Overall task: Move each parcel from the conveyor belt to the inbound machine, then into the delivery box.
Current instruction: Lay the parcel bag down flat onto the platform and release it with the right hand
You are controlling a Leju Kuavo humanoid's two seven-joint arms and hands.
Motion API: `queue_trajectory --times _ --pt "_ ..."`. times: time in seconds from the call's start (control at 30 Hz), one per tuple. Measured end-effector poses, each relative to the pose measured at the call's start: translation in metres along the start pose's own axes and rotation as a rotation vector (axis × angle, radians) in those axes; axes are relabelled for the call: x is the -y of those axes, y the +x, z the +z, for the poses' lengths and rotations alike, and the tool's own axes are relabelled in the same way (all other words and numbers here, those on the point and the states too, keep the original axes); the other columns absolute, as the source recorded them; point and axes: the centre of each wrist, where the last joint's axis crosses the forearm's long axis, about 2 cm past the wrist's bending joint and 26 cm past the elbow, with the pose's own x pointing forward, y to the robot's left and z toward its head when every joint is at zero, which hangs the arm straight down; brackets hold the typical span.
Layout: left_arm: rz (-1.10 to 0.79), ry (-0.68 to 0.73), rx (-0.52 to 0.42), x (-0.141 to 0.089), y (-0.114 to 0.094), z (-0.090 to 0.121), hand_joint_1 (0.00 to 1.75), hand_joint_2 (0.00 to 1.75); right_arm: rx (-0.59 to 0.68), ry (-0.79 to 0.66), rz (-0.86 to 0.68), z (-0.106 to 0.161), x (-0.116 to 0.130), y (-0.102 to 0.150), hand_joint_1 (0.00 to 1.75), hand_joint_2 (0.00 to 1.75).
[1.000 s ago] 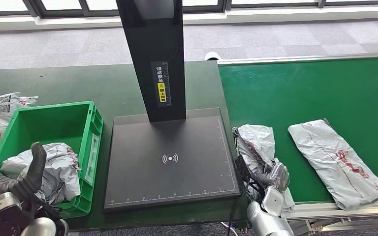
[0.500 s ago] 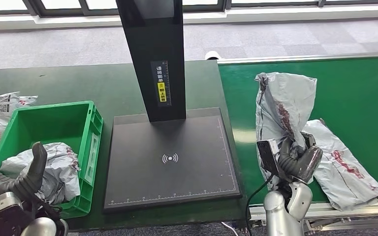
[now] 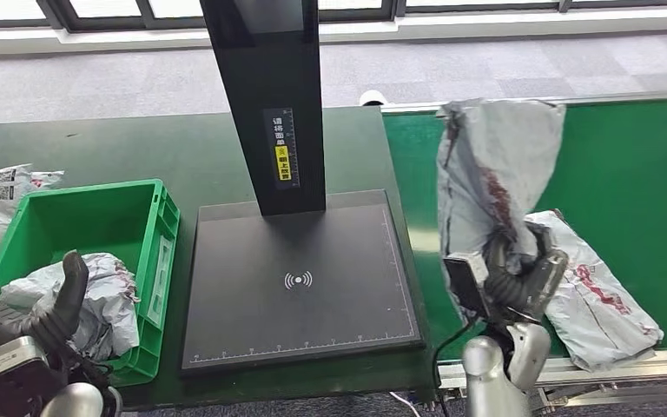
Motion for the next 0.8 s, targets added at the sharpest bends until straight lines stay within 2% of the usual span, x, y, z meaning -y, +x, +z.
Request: queue_trajectory --times 0.13,0.27,0.4,0.67,0.7,0.8 --pt "0.022 -0.023 0.007 0.008 0.004 0.002 0.00 1.75 0.153 0.230 -0.062 0.015 -0.045 0.050 1.75 1.75" --pt "0.030 -0.038 0.004 0.012 0.005 0.004 0.00 1.75 0.240 0.375 -0.110 0.034 -0.070 0.082 1.75 1.75" --pt "0.034 -0.046 0.001 0.014 0.005 0.006 0.00 1.75 0.292 0.453 -0.127 0.047 -0.081 0.095 1.75 1.75" --pt "0.036 -0.054 0.003 0.016 0.005 0.007 0.00 1.75 0.328 0.534 -0.123 0.062 -0.088 0.100 1.75 1.75" --pt "0.037 -0.055 0.004 0.016 0.005 0.007 0.00 1.75 0.329 0.543 -0.120 0.063 -0.089 0.100 1.58 1.75" --pt "0.037 -0.055 0.004 0.016 0.005 0.007 0.00 1.75 0.329 0.562 -0.115 0.066 -0.090 0.099 0.27 1.75"
